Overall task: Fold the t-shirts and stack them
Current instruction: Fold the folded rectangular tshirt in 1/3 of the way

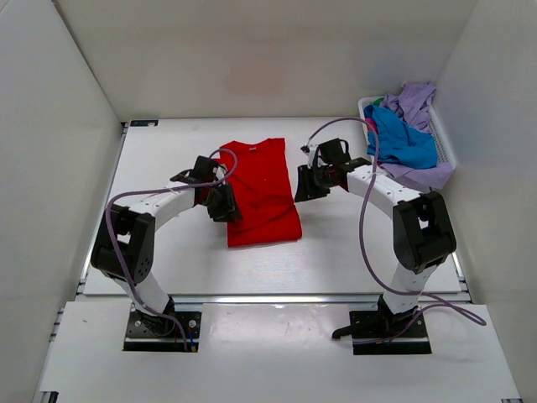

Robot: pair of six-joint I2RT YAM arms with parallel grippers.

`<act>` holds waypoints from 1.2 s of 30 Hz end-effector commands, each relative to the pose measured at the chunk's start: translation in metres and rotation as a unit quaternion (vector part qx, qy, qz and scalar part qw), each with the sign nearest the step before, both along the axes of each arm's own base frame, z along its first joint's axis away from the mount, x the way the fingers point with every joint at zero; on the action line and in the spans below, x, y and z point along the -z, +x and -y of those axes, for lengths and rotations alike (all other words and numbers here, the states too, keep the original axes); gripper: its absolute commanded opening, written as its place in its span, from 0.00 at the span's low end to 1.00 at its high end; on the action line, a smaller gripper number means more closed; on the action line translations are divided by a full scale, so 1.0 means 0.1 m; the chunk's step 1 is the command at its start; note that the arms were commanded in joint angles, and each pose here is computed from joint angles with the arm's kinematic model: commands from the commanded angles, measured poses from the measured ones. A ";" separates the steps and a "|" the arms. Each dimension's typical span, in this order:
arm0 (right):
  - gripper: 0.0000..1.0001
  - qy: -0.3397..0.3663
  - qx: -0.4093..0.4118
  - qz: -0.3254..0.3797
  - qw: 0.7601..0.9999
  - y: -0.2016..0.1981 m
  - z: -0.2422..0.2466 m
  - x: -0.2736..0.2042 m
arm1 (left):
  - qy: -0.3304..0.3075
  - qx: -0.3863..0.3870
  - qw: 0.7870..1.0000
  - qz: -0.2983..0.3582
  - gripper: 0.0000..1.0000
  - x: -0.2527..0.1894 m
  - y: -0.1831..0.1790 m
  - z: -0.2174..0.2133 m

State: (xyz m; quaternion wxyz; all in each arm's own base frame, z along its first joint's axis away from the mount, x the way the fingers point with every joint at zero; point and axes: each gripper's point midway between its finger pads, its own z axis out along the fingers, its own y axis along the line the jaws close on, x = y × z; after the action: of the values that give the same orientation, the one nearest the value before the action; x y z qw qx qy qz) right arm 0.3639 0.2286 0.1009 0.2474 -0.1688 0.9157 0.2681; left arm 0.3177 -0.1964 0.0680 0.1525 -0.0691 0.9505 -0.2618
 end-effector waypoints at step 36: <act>0.28 0.016 -0.002 0.025 1.000 -0.18 0.12 -0.13 | 0.145 0.023 0.988 0.040 0.15 0.16 -0.15 -0.02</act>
State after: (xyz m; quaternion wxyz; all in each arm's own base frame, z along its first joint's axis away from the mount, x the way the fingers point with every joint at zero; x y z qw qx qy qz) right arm 0.3392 0.2183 0.0930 0.2372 -0.1634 0.9183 0.2716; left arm 0.2866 -0.1884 0.0354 0.1608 -0.0138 0.9794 -0.1210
